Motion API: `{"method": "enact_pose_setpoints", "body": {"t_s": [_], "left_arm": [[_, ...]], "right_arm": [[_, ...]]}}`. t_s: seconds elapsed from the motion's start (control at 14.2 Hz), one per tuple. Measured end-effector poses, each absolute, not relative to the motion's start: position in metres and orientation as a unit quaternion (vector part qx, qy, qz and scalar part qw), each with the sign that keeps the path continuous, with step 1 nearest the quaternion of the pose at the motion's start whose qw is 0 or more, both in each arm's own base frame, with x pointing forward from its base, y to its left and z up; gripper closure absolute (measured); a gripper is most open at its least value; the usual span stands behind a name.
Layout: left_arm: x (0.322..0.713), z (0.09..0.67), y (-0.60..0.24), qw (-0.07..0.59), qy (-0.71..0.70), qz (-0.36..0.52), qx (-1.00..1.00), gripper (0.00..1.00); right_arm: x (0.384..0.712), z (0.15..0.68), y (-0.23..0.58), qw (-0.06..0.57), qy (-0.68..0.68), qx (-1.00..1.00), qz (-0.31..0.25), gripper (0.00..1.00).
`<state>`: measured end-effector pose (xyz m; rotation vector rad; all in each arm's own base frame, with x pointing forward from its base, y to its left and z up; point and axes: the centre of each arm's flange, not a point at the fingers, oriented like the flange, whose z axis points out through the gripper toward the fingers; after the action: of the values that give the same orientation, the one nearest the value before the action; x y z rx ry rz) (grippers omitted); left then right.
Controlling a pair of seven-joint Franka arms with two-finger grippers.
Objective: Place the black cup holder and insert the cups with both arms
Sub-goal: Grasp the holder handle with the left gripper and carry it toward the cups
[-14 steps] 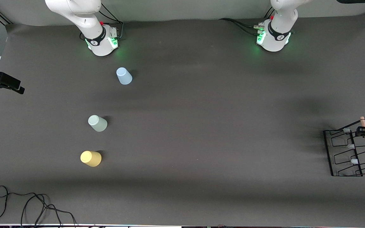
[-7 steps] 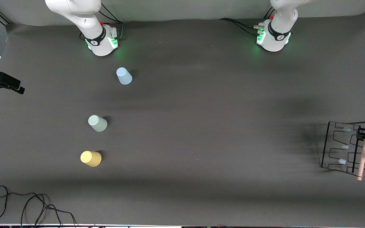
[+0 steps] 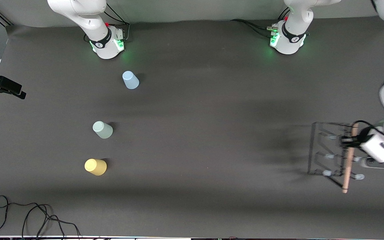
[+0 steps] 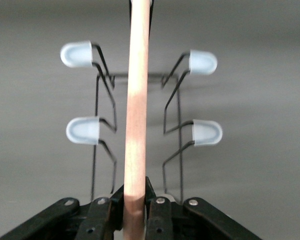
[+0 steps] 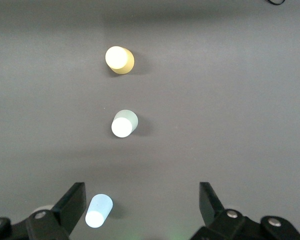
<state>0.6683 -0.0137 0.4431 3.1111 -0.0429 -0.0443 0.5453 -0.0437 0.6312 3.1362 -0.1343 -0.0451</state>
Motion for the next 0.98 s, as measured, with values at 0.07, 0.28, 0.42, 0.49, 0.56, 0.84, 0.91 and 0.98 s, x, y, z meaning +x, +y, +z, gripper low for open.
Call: {"method": "enact_pose_setpoints", "body": {"t_s": [0.07,0.28,0.42,0.49,0.56,0.84,0.91,0.98], "left_arm": [[0.666,0.448,-0.046,0.017,0.001,-0.011,1.0,0.91],[0.654,0.453,-0.158,0.024,0.038,0.009,0.999,0.91],[0.637,0.449,-0.237,0.034,0.057,0.029,0.997,0.91],[0.626,0.448,-0.272,0.04,0.064,0.035,0.997,0.91],[0.614,0.446,-0.303,0.045,0.069,0.038,0.996,0.91],[0.551,0.439,-0.423,0.069,0.069,0.05,0.994,0.91],[0.533,0.434,-0.453,0.08,0.071,0.057,0.993,0.91],[0.513,0.426,-0.482,0.089,0.071,0.059,0.992,0.91]], "right_arm": [[0.545,0.631,-0.044,0.001,-0.043,0.999,-0.014,0.0],[0.545,0.631,-0.044,0.001,-0.043,0.999,-0.014,0.0],[0.545,0.631,-0.044,0.001,-0.043,0.999,-0.015,0.0],[0.545,0.631,-0.044,0.001,-0.043,0.999,-0.015,0.0],[0.545,0.631,-0.044,0.001,-0.043,0.999,-0.015,0.0],[0.545,0.631,-0.044,0.001,-0.043,0.999,-0.015,0.0],[0.545,0.631,-0.044,0.001,-0.043,0.999,-0.015,0.0],[0.546,0.631,-0.044,0.001,-0.043,0.999,-0.015,0.0]]}}
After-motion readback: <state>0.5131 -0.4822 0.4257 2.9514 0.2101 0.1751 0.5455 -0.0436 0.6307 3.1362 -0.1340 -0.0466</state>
